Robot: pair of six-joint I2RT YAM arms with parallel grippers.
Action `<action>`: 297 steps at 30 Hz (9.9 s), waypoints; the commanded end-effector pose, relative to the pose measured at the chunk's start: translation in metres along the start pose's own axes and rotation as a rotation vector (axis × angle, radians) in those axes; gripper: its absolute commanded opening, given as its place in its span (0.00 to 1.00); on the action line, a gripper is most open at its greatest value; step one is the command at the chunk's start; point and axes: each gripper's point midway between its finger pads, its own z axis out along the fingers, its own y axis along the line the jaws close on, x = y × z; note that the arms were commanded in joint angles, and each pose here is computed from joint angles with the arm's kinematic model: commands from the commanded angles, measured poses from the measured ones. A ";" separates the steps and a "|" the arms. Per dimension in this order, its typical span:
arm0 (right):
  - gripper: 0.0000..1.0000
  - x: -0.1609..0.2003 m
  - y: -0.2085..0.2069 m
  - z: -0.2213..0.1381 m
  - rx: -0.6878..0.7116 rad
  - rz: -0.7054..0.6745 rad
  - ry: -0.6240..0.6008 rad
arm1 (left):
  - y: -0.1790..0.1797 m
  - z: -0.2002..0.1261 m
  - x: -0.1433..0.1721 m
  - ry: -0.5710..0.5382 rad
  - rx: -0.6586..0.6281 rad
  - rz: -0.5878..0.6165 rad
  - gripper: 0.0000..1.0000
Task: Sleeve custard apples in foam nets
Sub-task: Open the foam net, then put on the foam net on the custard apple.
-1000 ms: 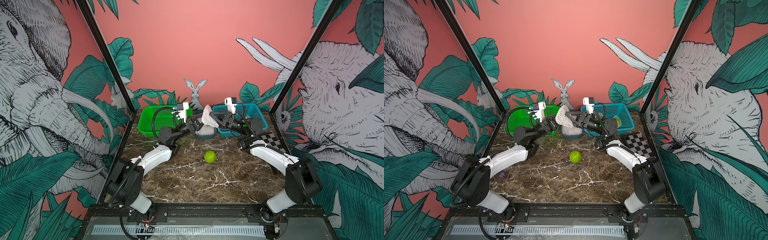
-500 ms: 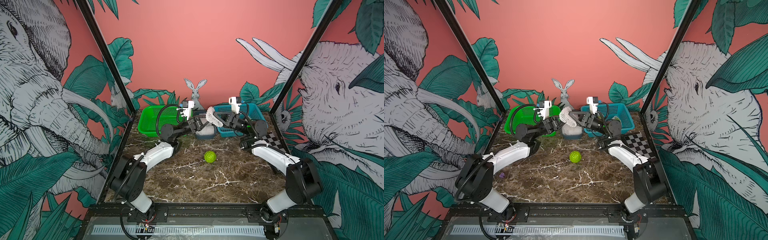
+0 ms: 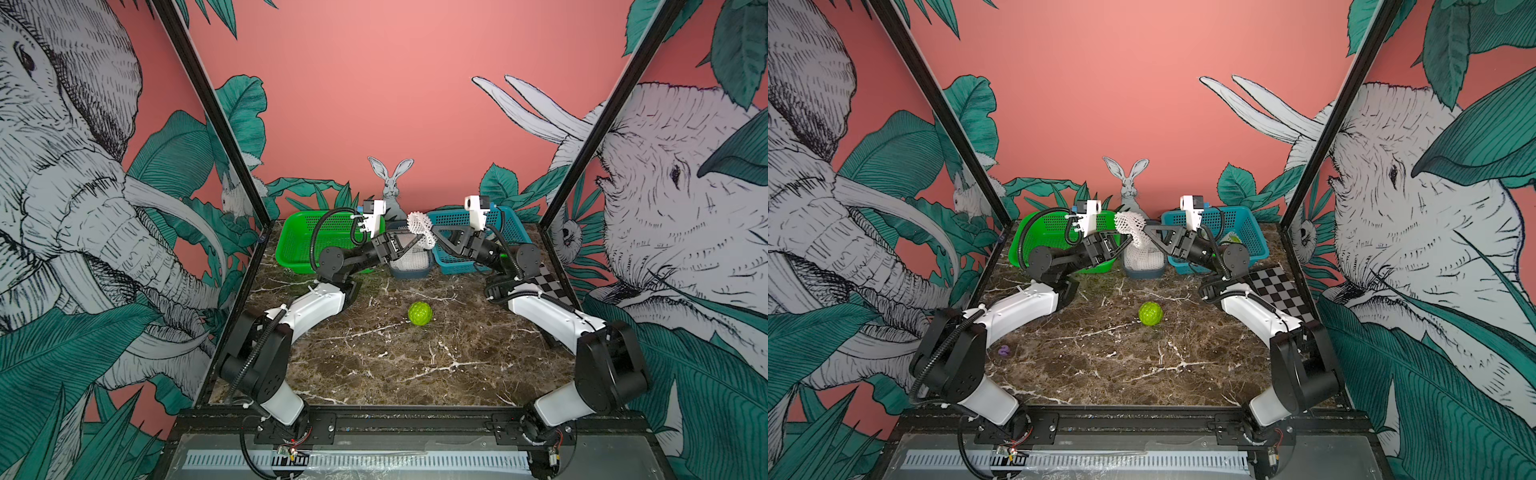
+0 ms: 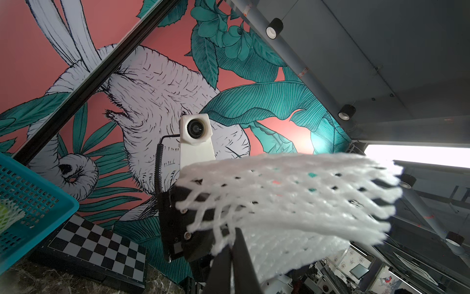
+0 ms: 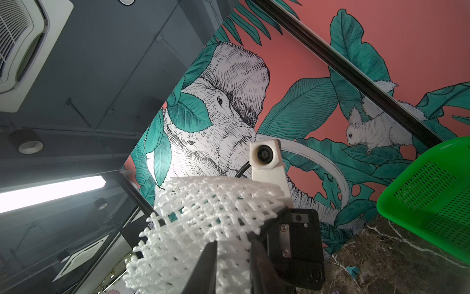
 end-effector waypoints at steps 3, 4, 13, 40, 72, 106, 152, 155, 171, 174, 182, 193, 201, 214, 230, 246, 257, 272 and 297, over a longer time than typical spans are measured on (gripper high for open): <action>0.14 -0.006 0.027 -0.002 -0.066 -0.064 -0.022 | -0.019 -0.005 -0.001 0.002 0.038 0.019 0.00; 0.12 -0.007 0.026 -0.003 -0.063 -0.068 -0.026 | -0.019 -0.006 -0.001 -0.002 0.036 0.020 0.00; 0.00 -0.008 0.008 -0.017 -0.011 -0.060 -0.069 | -0.015 -0.020 0.004 -0.024 0.000 0.002 0.00; 0.00 0.039 -0.097 -0.085 0.394 0.103 -0.112 | 0.081 -0.066 0.054 -0.093 -0.246 -0.230 0.00; 0.00 0.122 -0.198 -0.151 0.707 0.196 0.019 | 0.165 -0.106 0.165 0.061 -0.452 -0.411 0.00; 0.00 0.164 -0.236 -0.167 0.746 0.247 0.055 | 0.198 -0.131 0.193 0.106 -0.529 -0.455 0.00; 0.00 0.174 -0.233 -0.180 0.787 0.239 0.060 | 0.196 -0.142 0.205 0.118 -0.554 -0.494 0.00; 0.00 0.175 -0.233 -0.179 0.776 0.255 0.059 | 0.196 -0.142 0.204 0.111 -0.553 -0.510 0.00; 0.00 0.182 -0.238 -0.176 0.773 0.476 0.043 | 0.193 -0.140 0.202 0.081 -0.552 -0.618 0.00; 0.00 0.185 -0.239 -0.179 0.798 0.507 0.051 | 0.191 -0.139 0.201 0.077 -0.550 -0.636 0.00; 0.00 0.184 -0.240 -0.181 0.861 0.551 0.079 | 0.193 -0.138 0.202 0.070 -0.549 -0.696 0.00; 0.00 0.181 -0.247 -0.188 0.903 0.489 0.085 | 0.205 -0.149 0.219 0.090 -0.587 -0.711 0.00; 0.00 0.176 -0.253 -0.191 0.947 0.441 0.095 | 0.216 -0.150 0.223 0.097 -0.599 -0.705 0.00; 0.00 0.182 -0.272 -0.201 0.995 0.450 0.097 | 0.227 -0.160 0.236 0.105 -0.635 -0.721 0.00; 0.00 0.186 -0.280 -0.205 1.037 0.405 0.129 | 0.235 -0.161 0.246 0.123 -0.648 -0.719 0.00; 0.00 0.189 -0.292 -0.194 1.042 0.353 0.126 | 0.247 -0.163 0.256 0.118 -0.673 -0.733 0.00; 0.00 0.173 -0.284 -0.187 1.036 0.302 0.100 | 0.246 -0.160 0.247 0.092 -0.676 -0.707 0.00; 0.01 0.170 -0.268 -0.182 1.015 0.320 0.118 | 0.241 -0.152 0.223 0.044 -0.653 -0.691 0.00; 0.60 0.138 -0.225 -0.230 1.409 0.097 0.235 | 0.251 -0.153 0.222 0.037 -0.663 -0.694 0.00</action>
